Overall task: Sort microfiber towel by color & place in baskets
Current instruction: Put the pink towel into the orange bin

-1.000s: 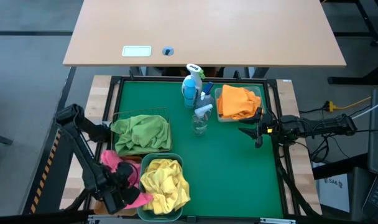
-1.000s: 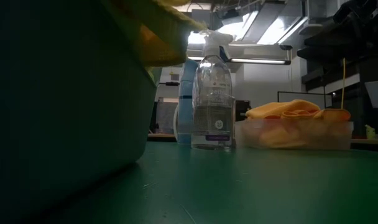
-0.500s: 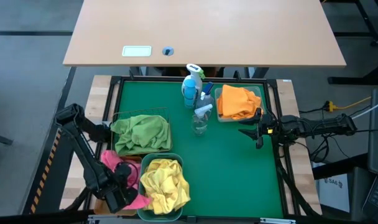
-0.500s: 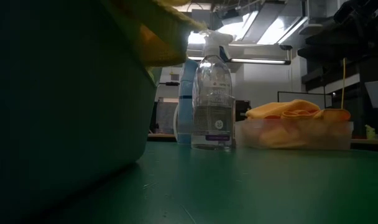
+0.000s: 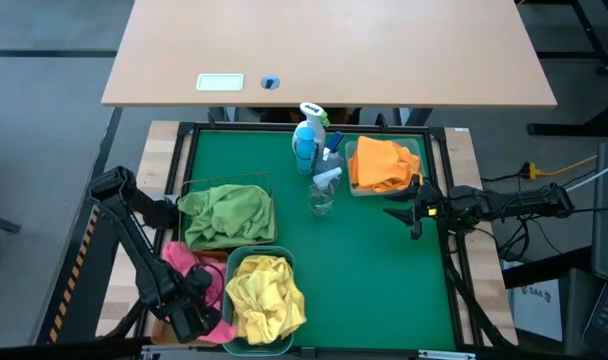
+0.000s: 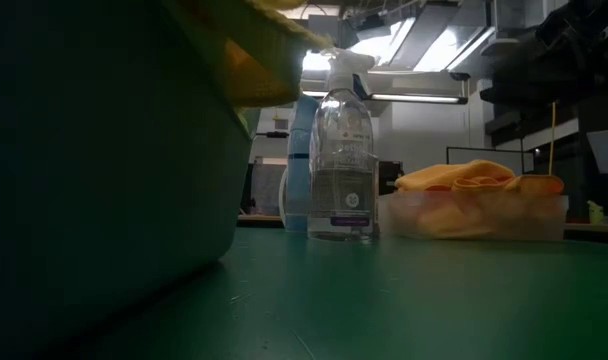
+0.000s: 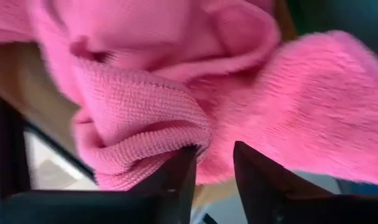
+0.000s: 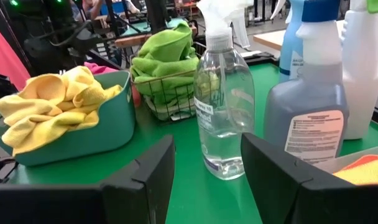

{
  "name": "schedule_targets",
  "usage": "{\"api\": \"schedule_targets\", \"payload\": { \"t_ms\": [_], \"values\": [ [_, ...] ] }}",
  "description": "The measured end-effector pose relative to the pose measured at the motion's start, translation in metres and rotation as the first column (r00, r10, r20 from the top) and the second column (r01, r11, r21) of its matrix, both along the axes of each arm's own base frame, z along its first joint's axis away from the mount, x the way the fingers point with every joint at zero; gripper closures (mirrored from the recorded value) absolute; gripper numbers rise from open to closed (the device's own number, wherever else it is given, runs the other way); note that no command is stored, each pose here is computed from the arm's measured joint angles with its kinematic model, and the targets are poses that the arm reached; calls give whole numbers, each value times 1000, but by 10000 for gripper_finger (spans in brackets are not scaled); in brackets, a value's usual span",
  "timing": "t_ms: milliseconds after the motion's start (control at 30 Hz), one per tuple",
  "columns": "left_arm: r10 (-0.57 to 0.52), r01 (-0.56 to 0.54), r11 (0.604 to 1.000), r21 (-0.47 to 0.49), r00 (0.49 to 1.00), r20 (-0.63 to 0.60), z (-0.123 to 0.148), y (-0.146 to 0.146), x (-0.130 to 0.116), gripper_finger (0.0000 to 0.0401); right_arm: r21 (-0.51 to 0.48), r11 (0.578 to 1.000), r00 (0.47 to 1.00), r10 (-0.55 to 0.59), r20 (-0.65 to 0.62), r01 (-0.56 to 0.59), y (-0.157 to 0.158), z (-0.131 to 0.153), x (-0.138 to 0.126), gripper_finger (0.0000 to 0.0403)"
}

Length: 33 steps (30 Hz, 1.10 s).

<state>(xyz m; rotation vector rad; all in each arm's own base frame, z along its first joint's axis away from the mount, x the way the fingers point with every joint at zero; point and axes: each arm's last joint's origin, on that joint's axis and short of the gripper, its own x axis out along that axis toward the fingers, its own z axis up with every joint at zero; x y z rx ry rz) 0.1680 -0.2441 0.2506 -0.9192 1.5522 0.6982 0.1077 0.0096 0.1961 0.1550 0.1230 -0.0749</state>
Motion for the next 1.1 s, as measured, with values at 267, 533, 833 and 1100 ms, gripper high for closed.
{"api": "schedule_targets", "payload": {
  "t_ms": [267,533,833,1100],
  "values": [
    [-29,52,993,-102,977,213,4,-16,11,286,0,1000,1000,0,-4,0,0,0,0,219],
    [-28,46,996,-70,969,244,-8,-23,18,291,-1,1000,1000,0,-7,0,0,-1,0,219],
    [-103,122,990,-65,966,238,-35,-39,28,291,-1,1000,1000,0,-8,0,0,-1,0,219],
    [-118,116,993,25,981,155,-54,-39,27,291,-1,1000,1000,0,-8,0,0,-1,0,219]
  ]
}}
